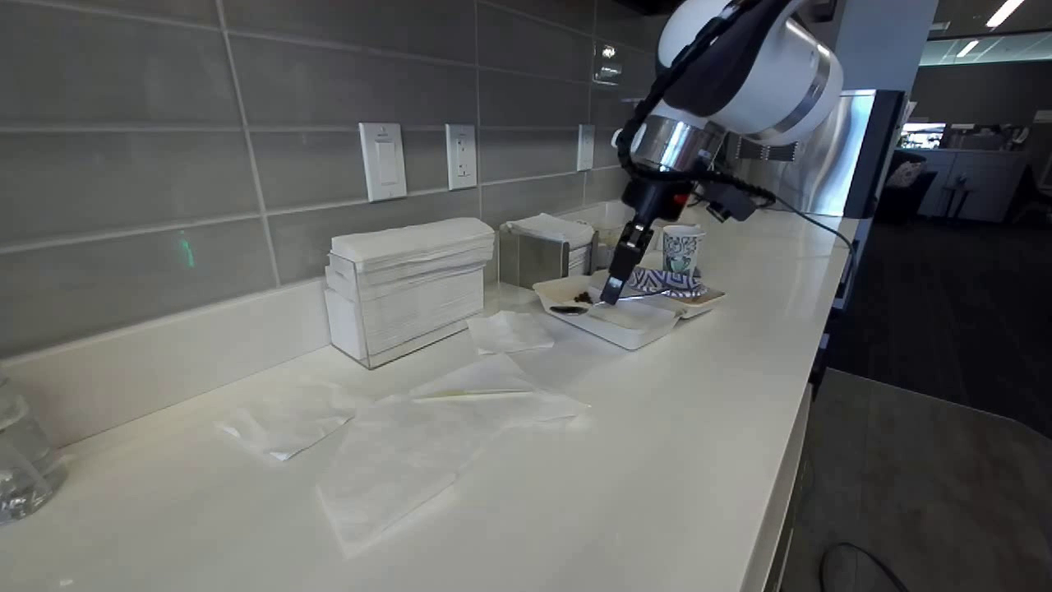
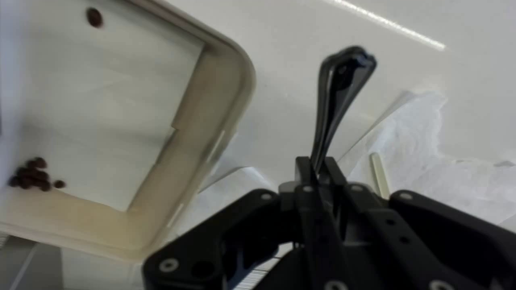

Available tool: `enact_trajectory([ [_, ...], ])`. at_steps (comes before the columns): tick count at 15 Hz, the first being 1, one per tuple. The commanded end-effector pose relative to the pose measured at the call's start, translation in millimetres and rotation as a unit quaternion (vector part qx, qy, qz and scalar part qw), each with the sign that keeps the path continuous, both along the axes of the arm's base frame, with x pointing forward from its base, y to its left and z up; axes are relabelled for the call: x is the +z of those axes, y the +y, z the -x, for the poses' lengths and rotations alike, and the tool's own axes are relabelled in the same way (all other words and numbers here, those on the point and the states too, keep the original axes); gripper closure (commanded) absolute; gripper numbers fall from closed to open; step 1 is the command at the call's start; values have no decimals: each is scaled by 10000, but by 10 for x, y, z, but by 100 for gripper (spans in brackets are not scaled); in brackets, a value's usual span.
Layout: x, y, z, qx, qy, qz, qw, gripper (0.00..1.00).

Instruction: Pick up this phone get some of the objects from the disposable plate and put them in the bowl

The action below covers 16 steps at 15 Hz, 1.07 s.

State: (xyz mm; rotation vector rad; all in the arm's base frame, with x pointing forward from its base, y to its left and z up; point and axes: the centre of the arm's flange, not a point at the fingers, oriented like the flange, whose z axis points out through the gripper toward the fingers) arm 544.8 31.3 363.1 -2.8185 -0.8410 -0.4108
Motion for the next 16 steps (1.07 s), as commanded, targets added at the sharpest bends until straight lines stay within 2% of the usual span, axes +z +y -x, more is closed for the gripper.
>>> enact_trajectory([
  [1, 91, -80, -18, -231, 115, 41, 9997, 98],
  [2, 167, -122, -39, -308, 106, 51, 9995, 91],
  [5, 136, -94, -30, -254, 127, 55, 9996, 91],
  [6, 67, -17, -19, -331, 269, 105, 9990, 98],
  [9, -96, -155, -187, -877, 369, 517, 9941, 98],
  [11, -144, -272, -290, -1214, 338, 631, 9900, 98],
  [16, -139, -529, -527, -1893, 272, 496, 9803, 98],
])
